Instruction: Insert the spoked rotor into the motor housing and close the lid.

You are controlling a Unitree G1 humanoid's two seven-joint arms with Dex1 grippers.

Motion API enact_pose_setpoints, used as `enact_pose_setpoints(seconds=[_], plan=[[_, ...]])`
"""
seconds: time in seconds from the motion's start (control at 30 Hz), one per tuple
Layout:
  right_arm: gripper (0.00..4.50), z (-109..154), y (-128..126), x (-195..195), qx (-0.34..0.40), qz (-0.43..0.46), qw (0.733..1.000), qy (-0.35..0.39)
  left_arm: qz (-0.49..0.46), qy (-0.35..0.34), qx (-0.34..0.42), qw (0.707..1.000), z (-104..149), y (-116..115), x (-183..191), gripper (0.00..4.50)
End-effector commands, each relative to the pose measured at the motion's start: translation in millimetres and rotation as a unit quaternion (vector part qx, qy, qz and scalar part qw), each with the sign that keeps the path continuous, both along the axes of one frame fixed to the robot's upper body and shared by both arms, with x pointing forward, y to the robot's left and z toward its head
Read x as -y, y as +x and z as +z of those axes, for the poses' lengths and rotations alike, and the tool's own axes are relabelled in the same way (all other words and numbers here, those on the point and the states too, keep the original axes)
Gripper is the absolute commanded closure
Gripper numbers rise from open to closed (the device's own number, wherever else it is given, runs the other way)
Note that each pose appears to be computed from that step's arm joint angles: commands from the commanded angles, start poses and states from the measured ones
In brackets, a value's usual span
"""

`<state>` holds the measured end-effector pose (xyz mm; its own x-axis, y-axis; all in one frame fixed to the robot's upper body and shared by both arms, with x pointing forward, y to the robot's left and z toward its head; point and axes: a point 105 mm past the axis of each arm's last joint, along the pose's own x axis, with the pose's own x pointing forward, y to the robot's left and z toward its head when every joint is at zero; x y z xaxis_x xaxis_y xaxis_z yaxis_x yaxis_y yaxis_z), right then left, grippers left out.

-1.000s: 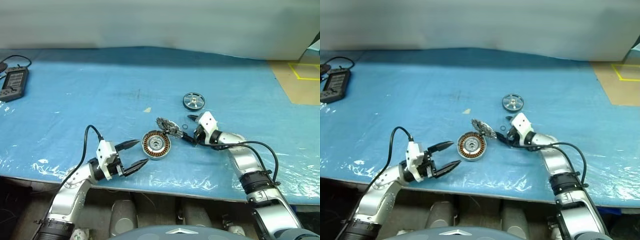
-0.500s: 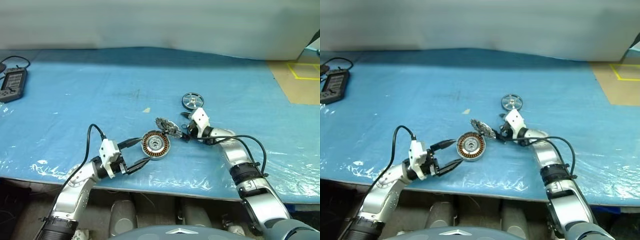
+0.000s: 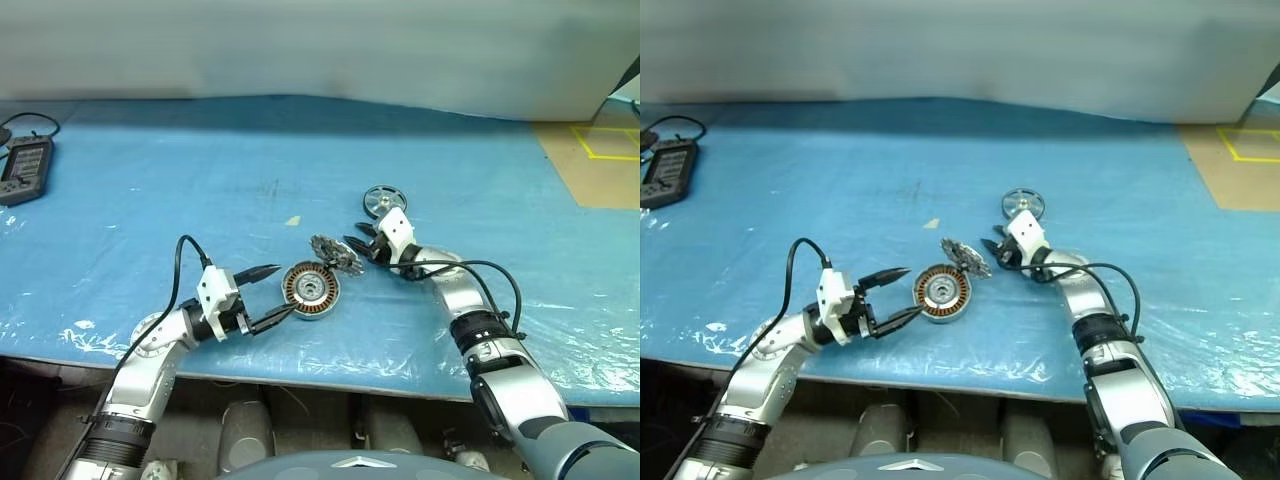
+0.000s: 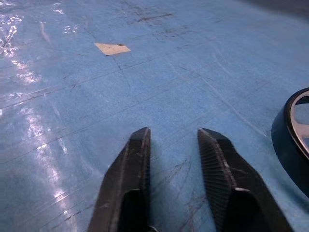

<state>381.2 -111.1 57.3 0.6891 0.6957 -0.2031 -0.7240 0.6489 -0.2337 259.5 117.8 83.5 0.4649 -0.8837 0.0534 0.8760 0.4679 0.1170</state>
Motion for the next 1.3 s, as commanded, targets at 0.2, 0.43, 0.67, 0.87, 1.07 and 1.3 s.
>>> enact_pose_setpoints(seconds=[0.2,0.43,0.67,0.87,1.07,1.3], plan=[[3.42,-27.2,-24.2,14.1,-0.093,-0.005,0.995,0.024,-0.003,-0.003,0.025,1.000,14.1,2.0,0.1,0.61],[4.47,-23.2,-46.2,38.3,-0.108,-0.017,0.994,0.022,-0.010,-0.001,0.023,1.000,15.1,2.1,0.3,0.61],[4.47,-17.9,-70.1,47.1,-0.097,0.008,0.995,-0.022,-0.022,0.002,0.024,0.999,20.8,5.8,1.0,0.61],[4.47,6.2,-66.7,39.9,-0.064,0.001,0.998,0.030,-0.029,0.005,0.019,0.999,17.9,7.3,0.8,0.61],[4.30,24.4,-76.5,44.2,-0.065,0.017,0.995,0.068,-0.035,0.002,0.014,0.999,16.3,5.2,5.3,0.61],[2.85,13.9,-97.0,55.0,-0.067,0.032,0.997,0.024,-0.038,0.000,0.011,0.999,18.7,4.9,9.4,0.61]])
